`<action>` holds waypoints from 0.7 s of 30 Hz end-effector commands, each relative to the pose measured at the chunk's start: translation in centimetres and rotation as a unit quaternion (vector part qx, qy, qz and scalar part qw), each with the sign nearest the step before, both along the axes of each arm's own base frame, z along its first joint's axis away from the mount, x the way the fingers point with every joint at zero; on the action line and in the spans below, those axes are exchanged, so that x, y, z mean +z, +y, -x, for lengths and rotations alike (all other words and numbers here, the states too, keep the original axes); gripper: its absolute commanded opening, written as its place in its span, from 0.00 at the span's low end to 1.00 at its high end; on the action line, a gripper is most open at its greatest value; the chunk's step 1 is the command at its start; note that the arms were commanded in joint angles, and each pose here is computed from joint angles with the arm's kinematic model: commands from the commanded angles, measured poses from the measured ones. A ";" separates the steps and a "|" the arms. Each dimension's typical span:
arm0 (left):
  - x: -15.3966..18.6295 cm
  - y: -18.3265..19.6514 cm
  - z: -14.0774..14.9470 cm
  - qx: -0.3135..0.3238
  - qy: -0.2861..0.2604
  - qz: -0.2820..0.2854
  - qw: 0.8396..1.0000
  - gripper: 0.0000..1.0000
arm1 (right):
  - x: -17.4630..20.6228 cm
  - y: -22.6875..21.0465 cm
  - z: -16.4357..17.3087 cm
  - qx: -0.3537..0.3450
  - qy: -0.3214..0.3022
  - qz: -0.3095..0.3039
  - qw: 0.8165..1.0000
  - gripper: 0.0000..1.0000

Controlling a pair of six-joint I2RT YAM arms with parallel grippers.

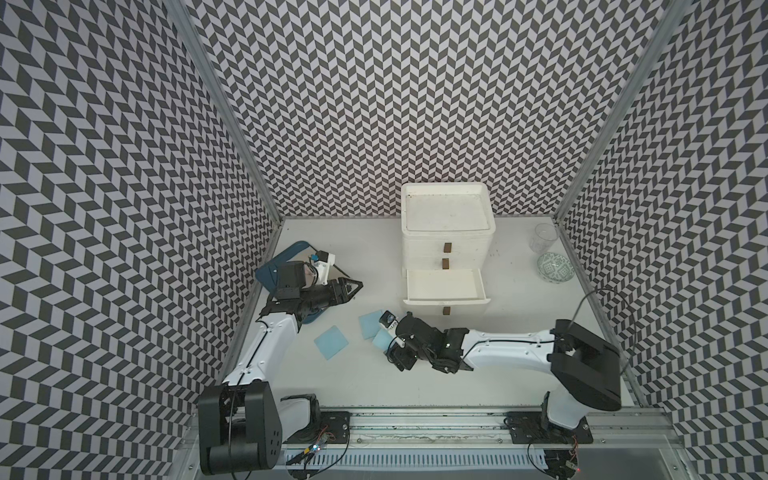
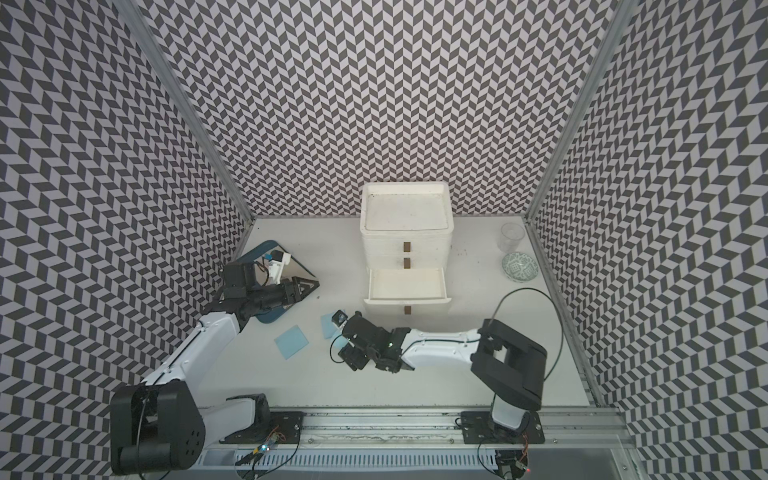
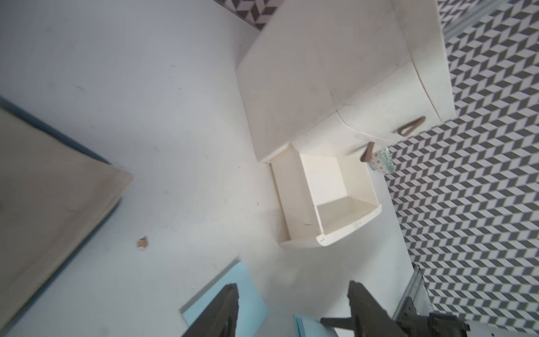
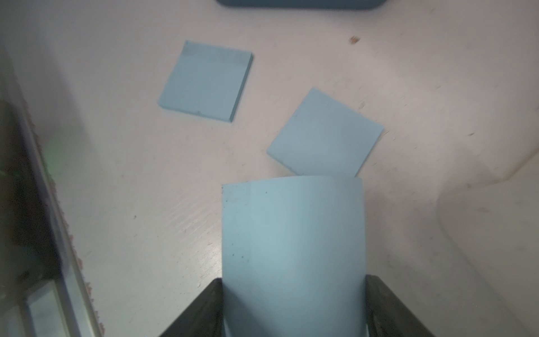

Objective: Please put the sticky notes in the drawer by color
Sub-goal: Pick up the sticky notes from the center of the board.

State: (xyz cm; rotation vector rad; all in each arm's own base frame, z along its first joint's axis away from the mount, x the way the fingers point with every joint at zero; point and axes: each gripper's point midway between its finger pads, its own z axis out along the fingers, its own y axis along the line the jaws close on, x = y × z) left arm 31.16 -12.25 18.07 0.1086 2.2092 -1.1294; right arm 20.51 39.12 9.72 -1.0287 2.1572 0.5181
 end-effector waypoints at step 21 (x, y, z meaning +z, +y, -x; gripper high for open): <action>7.7 -14.3 6.1 -0.227 -0.060 0.133 0.963 0.50 | 13.1 -7.8 -5.2 -0.118 -0.069 -0.207 0.969 0.75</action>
